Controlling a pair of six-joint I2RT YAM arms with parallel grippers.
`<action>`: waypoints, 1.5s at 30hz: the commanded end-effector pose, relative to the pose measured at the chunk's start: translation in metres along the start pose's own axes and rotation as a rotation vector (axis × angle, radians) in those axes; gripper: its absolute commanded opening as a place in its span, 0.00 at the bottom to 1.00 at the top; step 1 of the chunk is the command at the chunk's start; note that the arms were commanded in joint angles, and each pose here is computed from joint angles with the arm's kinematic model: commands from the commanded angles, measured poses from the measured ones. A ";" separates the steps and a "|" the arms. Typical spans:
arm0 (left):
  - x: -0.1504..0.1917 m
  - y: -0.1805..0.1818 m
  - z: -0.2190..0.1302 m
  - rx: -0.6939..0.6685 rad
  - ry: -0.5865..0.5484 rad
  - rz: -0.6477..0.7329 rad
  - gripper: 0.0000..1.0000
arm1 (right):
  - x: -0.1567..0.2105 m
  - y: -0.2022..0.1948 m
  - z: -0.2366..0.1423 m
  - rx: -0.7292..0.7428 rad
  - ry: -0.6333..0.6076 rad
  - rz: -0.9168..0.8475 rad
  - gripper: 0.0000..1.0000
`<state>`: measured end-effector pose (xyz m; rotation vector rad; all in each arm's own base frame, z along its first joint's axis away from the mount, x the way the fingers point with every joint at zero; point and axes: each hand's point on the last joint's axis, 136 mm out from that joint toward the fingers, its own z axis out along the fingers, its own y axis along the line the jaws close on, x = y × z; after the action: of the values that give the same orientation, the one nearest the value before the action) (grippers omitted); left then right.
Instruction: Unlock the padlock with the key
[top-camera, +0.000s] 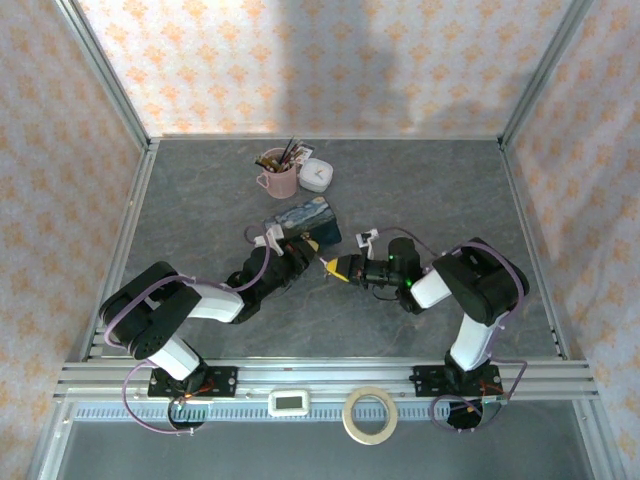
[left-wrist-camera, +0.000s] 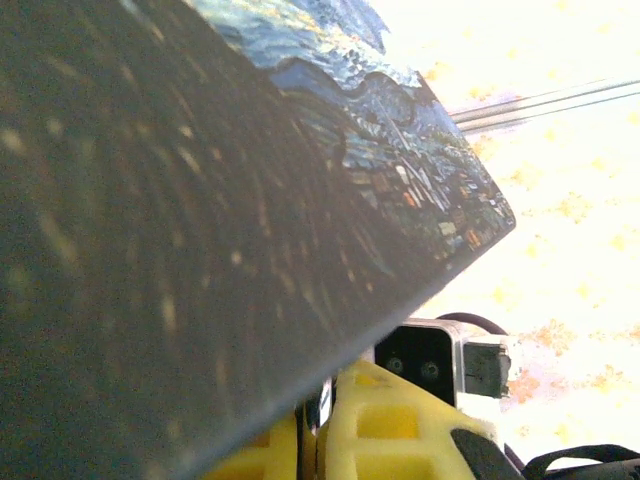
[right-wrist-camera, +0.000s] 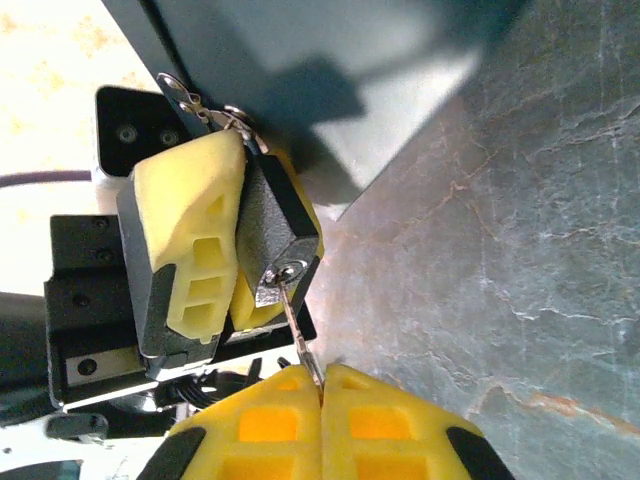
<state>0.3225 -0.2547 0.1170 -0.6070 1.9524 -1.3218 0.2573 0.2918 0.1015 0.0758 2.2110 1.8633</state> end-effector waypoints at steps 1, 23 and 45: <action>0.030 -0.038 -0.003 0.158 0.113 0.024 0.00 | -0.027 0.025 0.000 -0.070 -0.110 -0.003 0.00; 0.048 -0.036 0.000 0.166 0.152 -0.001 0.00 | -0.035 0.009 0.005 -0.062 -0.123 0.214 0.00; 0.063 -0.044 0.008 0.187 0.228 0.004 0.00 | -0.056 0.030 0.007 0.070 -0.162 -0.275 0.00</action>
<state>0.3300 -0.2602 0.1144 -0.6430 1.8960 -1.3316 0.2716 0.2877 0.0944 -0.0049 2.2537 1.6661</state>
